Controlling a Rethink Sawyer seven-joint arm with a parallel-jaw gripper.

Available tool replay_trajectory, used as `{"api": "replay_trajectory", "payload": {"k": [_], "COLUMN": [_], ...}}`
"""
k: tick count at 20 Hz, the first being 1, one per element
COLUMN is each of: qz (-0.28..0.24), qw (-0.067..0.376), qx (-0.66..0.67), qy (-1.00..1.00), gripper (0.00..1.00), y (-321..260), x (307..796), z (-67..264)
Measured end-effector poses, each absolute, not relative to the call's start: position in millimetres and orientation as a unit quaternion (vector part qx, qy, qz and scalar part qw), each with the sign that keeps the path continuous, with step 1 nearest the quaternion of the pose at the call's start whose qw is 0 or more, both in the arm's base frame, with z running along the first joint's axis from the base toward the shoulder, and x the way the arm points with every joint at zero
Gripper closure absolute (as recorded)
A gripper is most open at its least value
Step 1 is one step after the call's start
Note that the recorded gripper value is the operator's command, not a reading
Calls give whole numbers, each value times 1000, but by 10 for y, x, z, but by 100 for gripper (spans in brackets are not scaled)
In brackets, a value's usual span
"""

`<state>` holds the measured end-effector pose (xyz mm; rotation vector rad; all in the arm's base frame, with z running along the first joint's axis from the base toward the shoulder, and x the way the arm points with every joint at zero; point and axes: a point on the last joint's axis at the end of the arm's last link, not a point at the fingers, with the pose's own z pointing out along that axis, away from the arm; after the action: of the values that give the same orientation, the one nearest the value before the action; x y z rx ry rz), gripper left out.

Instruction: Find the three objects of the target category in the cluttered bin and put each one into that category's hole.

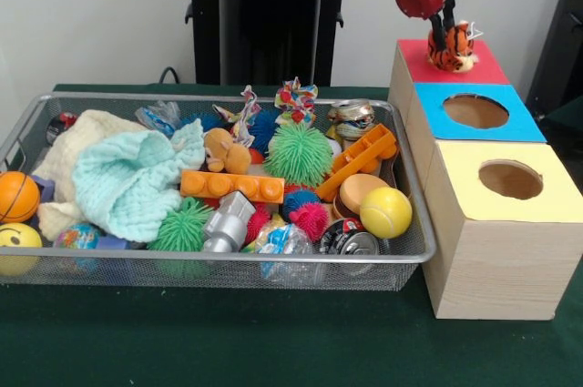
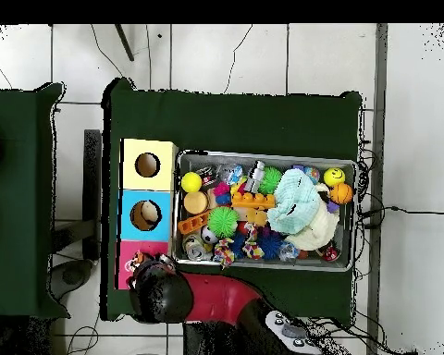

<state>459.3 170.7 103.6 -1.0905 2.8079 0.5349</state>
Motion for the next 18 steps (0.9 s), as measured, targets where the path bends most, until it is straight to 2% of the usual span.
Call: {"api": "replay_trajectory", "payload": {"k": [8, 18], "qz": [183, 146], "qw": [37, 87], "qx": [-356, -370], "qy": [916, 913], "gripper": [100, 100], "y": [1826, 1917], "x": [4438, 4390], "z": [884, 694]}}
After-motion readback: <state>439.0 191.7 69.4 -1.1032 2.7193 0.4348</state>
